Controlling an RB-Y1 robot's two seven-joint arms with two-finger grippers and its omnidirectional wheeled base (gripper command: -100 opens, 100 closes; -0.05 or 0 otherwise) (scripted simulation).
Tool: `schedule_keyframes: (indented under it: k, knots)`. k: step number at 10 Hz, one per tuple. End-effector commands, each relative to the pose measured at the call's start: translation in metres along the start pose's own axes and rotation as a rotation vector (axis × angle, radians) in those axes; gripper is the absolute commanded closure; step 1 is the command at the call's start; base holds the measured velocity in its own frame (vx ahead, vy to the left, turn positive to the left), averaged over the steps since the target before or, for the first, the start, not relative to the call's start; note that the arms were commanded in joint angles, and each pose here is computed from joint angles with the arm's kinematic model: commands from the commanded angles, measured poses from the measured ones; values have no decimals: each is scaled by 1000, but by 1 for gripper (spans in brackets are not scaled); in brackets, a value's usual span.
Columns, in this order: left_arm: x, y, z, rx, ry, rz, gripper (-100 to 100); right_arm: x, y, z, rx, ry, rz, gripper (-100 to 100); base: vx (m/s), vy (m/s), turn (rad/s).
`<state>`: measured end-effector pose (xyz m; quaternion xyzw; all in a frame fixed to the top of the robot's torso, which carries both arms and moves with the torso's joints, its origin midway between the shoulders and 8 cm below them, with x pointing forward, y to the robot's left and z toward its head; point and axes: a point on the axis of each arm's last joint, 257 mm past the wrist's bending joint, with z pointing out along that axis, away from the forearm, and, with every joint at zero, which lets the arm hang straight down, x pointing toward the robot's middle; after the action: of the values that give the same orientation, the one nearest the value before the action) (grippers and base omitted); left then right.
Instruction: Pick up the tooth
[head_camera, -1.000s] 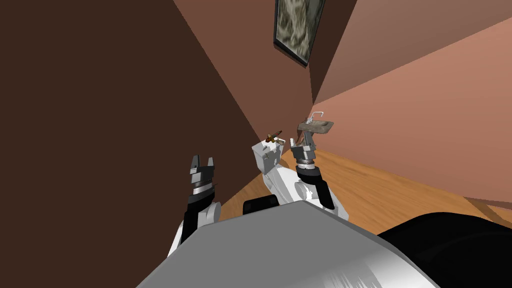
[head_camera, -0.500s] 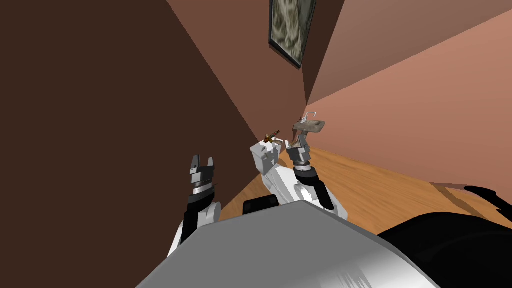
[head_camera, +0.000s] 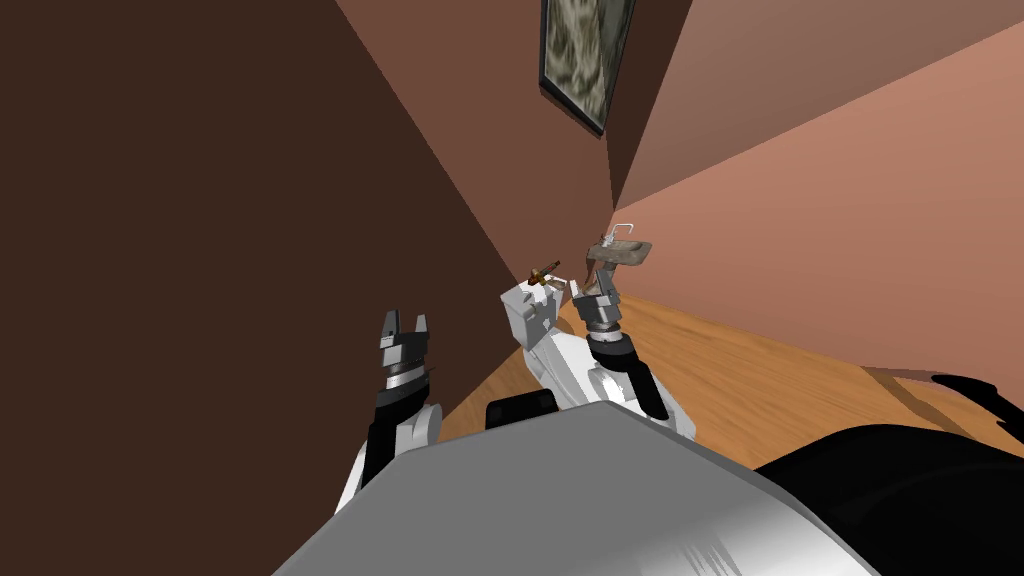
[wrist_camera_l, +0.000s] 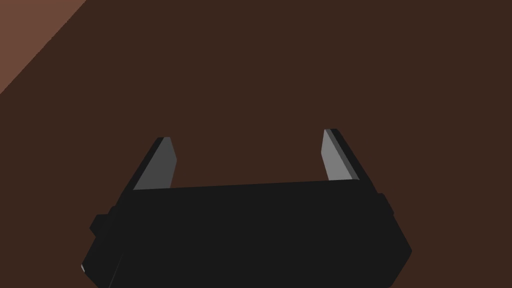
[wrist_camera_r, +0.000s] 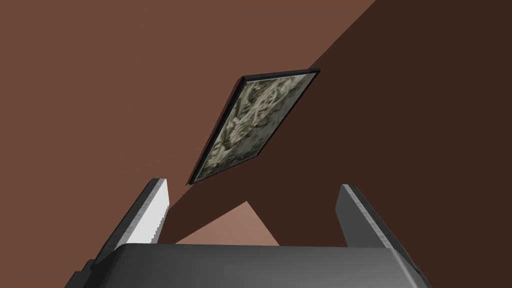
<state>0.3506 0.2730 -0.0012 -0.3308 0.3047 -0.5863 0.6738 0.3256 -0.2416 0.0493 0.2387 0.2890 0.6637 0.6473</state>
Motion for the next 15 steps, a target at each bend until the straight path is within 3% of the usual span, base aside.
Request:
schedule_keyframes:
  k: [1, 2, 6, 9, 15]
  knots:
    - [0, 0, 0, 0, 0, 0, 0, 0, 0, 0, 0, 0, 0, -100, 6, 6, -19]
    - [0, 0, 0, 0, 0, 0, 0, 0, 0, 0, 0, 0, 0, -100, -15, -16, 50]
    - [0, 0, 0, 0, 0, 0, 0, -38, 1, 15, -107, -76, 43, -100, 11, 1, 36]
    - [0, 0, 0, 0, 0, 0, 0, -54, 4, 23, -152, -110, 74, -100, 16, 7, 16]
    - [0, 0, 0, 0, 0, 0, 0, -109, 7, 38, -282, -233, 137, -100, 6, -1, 25]
